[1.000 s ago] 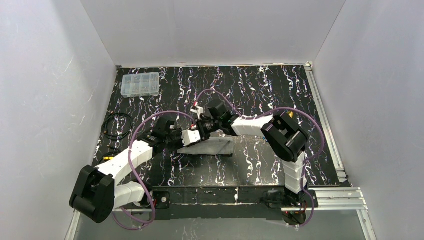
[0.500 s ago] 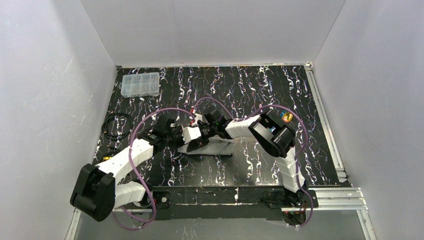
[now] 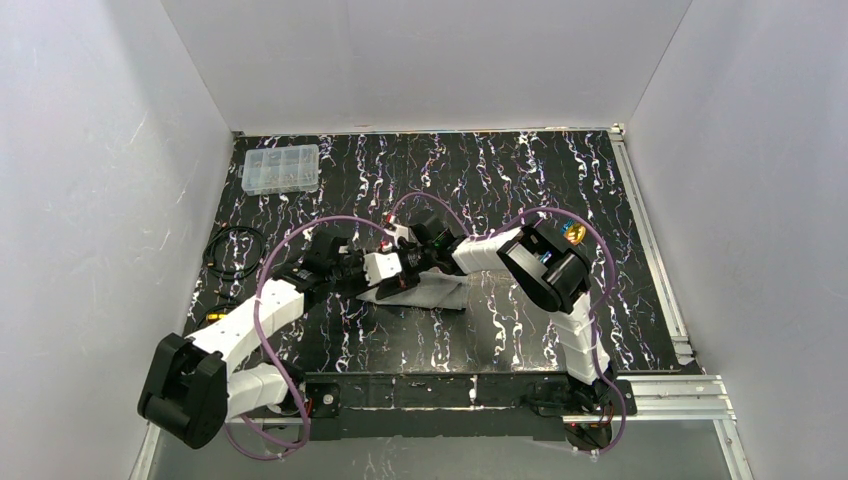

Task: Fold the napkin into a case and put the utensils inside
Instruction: Smooth out the smaller rectangle-folded napkin at the center of the board.

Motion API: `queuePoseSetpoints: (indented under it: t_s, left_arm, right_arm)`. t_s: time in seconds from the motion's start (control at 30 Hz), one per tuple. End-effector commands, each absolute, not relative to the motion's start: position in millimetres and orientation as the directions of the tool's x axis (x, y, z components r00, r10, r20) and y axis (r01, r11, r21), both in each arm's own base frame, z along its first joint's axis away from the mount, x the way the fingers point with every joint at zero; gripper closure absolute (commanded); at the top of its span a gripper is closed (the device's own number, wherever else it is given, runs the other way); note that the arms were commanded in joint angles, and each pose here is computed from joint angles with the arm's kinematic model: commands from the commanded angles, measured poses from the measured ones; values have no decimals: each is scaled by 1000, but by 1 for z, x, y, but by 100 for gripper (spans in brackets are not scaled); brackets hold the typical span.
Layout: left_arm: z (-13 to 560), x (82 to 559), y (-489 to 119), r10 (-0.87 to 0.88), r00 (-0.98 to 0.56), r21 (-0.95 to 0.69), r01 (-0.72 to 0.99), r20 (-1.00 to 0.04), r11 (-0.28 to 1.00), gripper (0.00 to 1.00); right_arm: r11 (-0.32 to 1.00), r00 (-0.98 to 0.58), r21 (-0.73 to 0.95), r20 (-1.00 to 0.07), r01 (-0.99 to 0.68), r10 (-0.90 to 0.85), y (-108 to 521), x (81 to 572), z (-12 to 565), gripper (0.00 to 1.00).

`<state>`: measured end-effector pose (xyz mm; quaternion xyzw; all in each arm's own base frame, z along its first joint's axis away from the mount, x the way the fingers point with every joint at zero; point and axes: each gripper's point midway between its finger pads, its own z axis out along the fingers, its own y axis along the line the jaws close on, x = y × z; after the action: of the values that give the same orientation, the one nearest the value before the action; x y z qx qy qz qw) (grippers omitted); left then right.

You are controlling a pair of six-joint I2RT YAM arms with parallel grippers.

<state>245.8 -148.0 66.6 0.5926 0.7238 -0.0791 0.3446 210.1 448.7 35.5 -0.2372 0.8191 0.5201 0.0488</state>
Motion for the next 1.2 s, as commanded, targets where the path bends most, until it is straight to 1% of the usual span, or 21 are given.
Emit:
queuePoseSetpoints:
  t_s: [0.0, 0.2, 0.27, 0.33, 0.47, 0.63, 0.8, 1.03, 1.17]
  left_arm:
    - [73, 257, -161, 787, 8, 328, 911, -617, 248, 71]
    - [67, 268, -175, 791, 44, 334, 920, -610, 206, 70]
    - [61, 267, -174, 808, 51, 334, 925, -587, 184, 69]
    - [59, 273, -172, 821, 47, 353, 916, -569, 191, 70]
    - [67, 287, -172, 823, 29, 384, 893, -568, 234, 72]
    - [63, 290, -171, 829, 22, 385, 892, -558, 236, 73]
    - [55, 282, -173, 834, 12, 345, 914, -551, 214, 74]
    - [66, 266, -180, 805, -46, 247, 940, -591, 235, 75]
    - [62, 259, -181, 808, -58, 217, 950, -587, 225, 73]
  right_arm:
    - [381, -891, 821, -308, -426, -333, 448, 217, 26, 87]
    - [387, -895, 828, -276, -406, -349, 446, 213, 20, 87]
    - [386, -895, 829, -275, -405, -350, 446, 213, 20, 87]
    - [385, -895, 830, -274, -405, -351, 445, 213, 20, 87]
    - [381, -899, 836, -265, -395, -349, 444, 212, 19, 88]
    - [381, -907, 845, -251, -376, -338, 441, 213, 17, 90]
    - [374, -919, 859, -235, -349, -318, 438, 214, 17, 91]
    - [389, -922, 857, -219, -339, -320, 439, 216, 15, 90]
    - [400, -923, 853, -212, -335, -320, 440, 217, 15, 90]
